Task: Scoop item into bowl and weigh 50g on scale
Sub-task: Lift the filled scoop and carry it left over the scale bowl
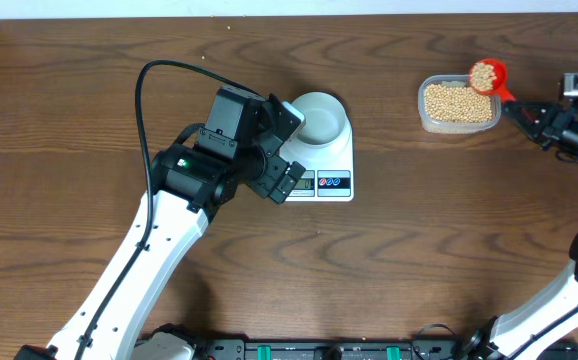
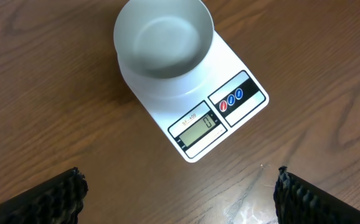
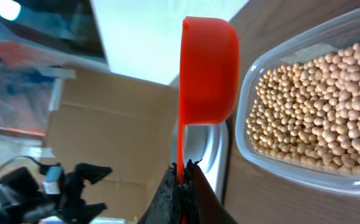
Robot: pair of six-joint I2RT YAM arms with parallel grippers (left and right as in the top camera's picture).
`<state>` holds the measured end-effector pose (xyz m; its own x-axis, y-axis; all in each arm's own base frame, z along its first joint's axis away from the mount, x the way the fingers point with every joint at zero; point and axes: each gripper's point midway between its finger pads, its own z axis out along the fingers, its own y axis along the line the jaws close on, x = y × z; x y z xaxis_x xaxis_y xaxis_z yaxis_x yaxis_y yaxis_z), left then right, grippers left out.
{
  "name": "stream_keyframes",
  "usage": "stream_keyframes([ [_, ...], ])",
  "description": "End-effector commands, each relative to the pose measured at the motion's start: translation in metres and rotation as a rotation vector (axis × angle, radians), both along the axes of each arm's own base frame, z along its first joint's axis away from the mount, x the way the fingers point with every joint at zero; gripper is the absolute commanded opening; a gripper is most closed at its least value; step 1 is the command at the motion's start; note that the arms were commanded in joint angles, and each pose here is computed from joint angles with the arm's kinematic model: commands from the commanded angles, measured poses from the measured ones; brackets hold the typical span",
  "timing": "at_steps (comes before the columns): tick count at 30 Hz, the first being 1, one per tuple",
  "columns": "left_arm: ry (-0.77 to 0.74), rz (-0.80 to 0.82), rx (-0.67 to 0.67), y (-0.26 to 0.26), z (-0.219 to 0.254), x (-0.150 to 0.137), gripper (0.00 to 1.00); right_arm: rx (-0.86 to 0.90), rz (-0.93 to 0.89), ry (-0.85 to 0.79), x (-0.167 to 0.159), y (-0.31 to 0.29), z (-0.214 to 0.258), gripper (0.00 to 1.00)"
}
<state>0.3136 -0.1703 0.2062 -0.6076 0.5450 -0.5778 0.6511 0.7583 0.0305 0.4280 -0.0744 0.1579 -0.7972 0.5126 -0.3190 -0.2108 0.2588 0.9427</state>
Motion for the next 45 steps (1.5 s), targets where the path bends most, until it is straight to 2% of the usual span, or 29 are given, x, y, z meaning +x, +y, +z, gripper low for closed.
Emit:
stream_keyframes([
  [1, 0.004, -0.002, -0.01, -0.001, 0.001, 0.0, 0.98, 0.091, -0.019, -0.008, -0.006, -0.014, 0.011, 0.01],
  [8, 0.004, -0.002, -0.01, -0.001, 0.001, 0.0, 0.98, 0.103, -0.018, 0.015, -0.006, -0.012, 0.01, 0.01],
  [15, 0.004, -0.002, -0.01, -0.001, 0.001, 0.0, 0.98, 0.103, 0.049, 0.019, -0.001, 0.016, 0.01, 0.01],
  [30, 0.004, -0.002, -0.01, -0.001, 0.001, 0.0, 0.98, 0.053, 0.246, 0.101, 0.009, 0.112, -0.001, 0.01],
  [45, 0.004, -0.002, -0.01, -0.001, 0.001, 0.0, 0.98, 0.012, 0.413, 0.112, 0.021, 0.209, 0.008, 0.01],
])
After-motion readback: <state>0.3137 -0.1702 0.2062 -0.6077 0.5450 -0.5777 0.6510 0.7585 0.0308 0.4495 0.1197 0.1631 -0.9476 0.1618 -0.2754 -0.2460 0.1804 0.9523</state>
